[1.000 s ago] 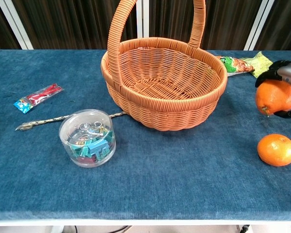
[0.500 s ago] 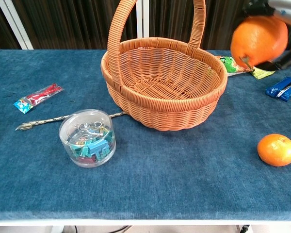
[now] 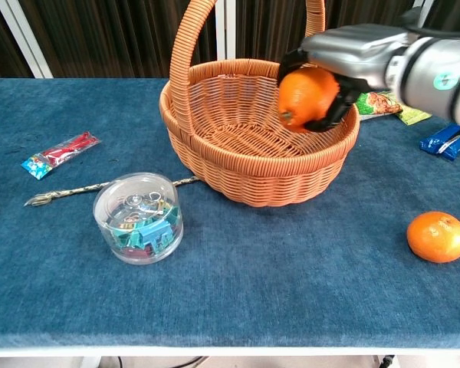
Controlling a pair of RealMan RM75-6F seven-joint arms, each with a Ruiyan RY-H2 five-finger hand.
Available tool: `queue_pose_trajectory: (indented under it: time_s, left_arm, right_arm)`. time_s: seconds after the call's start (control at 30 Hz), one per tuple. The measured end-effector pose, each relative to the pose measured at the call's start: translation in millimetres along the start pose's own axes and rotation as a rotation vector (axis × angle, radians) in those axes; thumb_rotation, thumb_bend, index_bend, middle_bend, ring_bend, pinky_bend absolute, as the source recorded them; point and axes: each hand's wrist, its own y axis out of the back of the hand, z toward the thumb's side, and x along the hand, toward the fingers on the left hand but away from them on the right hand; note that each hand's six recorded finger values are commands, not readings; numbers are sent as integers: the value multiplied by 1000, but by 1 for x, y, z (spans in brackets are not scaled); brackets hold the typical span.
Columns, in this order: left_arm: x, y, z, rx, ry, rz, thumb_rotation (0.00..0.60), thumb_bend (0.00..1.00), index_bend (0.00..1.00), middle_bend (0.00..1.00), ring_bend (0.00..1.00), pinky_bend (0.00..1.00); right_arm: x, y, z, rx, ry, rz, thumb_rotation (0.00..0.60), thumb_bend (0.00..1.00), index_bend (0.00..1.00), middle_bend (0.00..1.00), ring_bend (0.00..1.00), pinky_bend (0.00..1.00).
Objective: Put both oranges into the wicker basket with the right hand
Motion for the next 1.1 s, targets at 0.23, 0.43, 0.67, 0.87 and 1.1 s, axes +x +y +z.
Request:
queue_pose_trajectory:
  time_s: [0.23,0.43,0.67,0.87,1.1]
  left_arm:
    - [1,0,-2,-1,3,-2,600,128,112,25,0,114]
    - [4,-2,0,-1,-2,-12,600,127,107,25,0,114]
    - [6,-5,0,2,-2,-26,600,128,101,25,0,114]
    - [5,-6,2,11,-7,-27,600,127,101,25,0,114]
    - [2,-9,9,21,-31,-36,600,128,102,25,0,114]
  right_arm:
    - [-41,-11,19,6,-12,15,600,296,304,213,95,220]
    - [-68,-22,35,15,-12,17,600,290,123,112,36,187]
    - [-75,-27,50,-49,17,6,600,255,0,5,0,136]
    - [-60,-17,50,-15,63,-40,600,256,0,7,0,126]
    - [-15,7,31,13,107,-91,600,270,0,28,0,124]
